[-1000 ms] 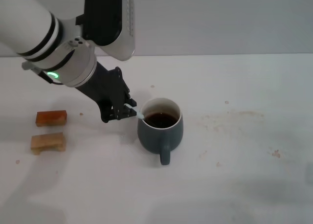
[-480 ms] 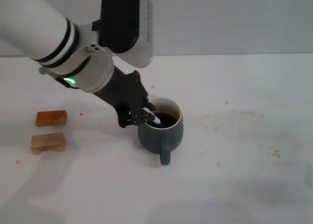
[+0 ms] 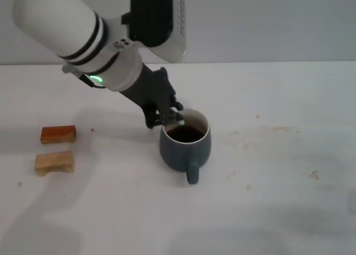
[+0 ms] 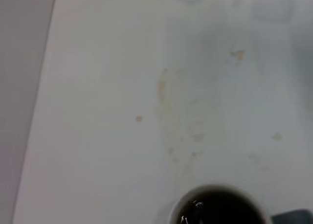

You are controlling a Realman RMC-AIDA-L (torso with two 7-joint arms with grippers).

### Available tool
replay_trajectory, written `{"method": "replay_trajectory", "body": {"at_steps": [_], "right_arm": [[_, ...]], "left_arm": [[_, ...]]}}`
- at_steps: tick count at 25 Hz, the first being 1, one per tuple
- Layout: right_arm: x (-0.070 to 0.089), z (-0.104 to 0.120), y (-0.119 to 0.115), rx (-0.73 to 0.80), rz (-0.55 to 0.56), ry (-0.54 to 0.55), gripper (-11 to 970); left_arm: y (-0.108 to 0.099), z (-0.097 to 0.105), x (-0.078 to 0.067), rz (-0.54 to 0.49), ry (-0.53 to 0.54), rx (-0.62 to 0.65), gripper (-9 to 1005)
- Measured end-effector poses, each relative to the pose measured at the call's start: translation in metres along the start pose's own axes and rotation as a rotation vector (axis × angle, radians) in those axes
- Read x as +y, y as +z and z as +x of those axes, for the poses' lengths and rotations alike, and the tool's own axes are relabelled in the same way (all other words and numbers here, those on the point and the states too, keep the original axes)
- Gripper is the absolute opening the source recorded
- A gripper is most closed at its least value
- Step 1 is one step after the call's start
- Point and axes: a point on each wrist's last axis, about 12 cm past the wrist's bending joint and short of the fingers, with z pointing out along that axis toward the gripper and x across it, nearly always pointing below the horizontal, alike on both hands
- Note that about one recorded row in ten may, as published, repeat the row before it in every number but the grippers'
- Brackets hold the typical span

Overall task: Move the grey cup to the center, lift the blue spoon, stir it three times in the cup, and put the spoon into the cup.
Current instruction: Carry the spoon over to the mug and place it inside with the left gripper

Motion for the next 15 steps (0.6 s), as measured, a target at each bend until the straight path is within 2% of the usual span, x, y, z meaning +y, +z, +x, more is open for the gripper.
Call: {"method": "replay_trajectory", "body": {"at_steps": [3, 6, 9, 10, 14, 15], "right_arm": [[0.0, 0.0, 0.0, 0.001, 0.0, 0.0, 68], [0.0, 0.0, 0.0, 0.001, 0.0, 0.0, 67], [0.0, 0.0, 0.001, 0.0, -0.004, -0.001, 67], [0.001, 0.0, 0.002, -0.001, -0.008, -0.001, 67], [0.001, -0.001, 0.003, -0.003, -0.011, -0.002, 67], [0.002, -0.001, 0.003, -0.004, -0.011, -0.002, 67]], "left_arm": [[-0.007, 0.013, 0.009, -0.036, -0.046, 0.004, 234], [-0.012, 0.024, 0.01, -0.04, -0.084, 0.005, 234], [-0.014, 0.029, 0.006, -0.033, -0.099, 0.007, 235], [-0.016, 0.033, 0.001, -0.026, -0.107, 0.011, 235], [-0.018, 0.034, -0.004, -0.013, -0.111, 0.013, 236], [-0.016, 0.032, -0.01, 0.003, -0.111, 0.01, 236]]}}
